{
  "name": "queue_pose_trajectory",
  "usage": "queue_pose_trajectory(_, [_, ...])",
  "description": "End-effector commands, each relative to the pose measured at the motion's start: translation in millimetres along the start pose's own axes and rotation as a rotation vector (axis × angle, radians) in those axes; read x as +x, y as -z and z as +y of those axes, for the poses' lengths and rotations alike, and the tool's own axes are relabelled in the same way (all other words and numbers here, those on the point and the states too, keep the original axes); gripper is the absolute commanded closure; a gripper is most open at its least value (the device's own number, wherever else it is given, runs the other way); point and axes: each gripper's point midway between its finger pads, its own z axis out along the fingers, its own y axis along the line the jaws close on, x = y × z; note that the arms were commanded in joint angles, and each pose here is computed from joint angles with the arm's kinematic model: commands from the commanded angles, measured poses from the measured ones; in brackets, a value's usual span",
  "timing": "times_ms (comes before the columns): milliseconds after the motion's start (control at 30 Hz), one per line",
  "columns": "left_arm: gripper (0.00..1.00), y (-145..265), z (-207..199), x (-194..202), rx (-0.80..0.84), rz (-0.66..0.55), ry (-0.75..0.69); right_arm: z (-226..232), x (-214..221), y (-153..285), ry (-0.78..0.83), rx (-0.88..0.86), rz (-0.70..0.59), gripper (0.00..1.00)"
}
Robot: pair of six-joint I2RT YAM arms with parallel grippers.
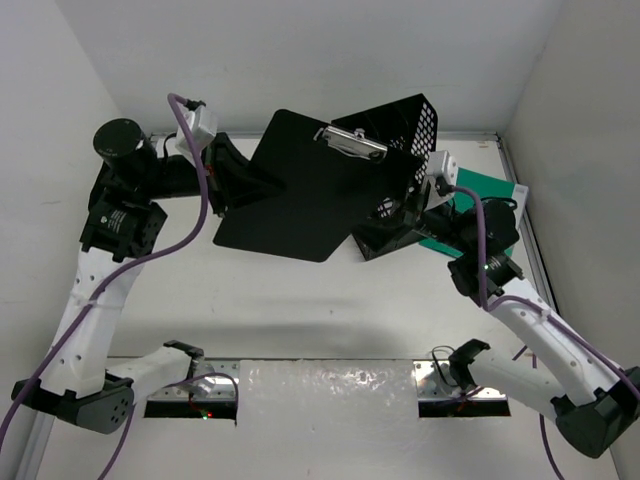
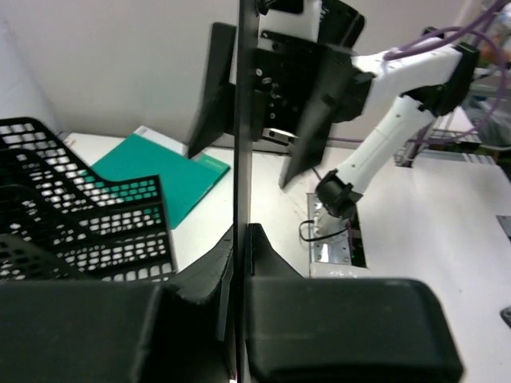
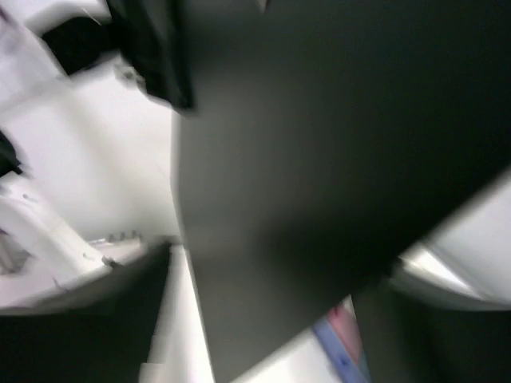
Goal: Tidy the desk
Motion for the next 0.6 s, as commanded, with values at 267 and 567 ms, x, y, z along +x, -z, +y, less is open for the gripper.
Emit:
queue_pose_trajectory(267, [0.45, -9.4, 58.4, 26.0, -0.149, 0.026, -0.001, 7.1, -25.2, -25.7, -0.159, -0.119, -0.131, 1.0])
queue_pose_trajectory(567, [0.0, 69.9, 171.1, 29.4, -0.917, 0.202, -0.151, -66.3, -35.2, 21.8, 0.136, 0.422, 0.023, 1.0])
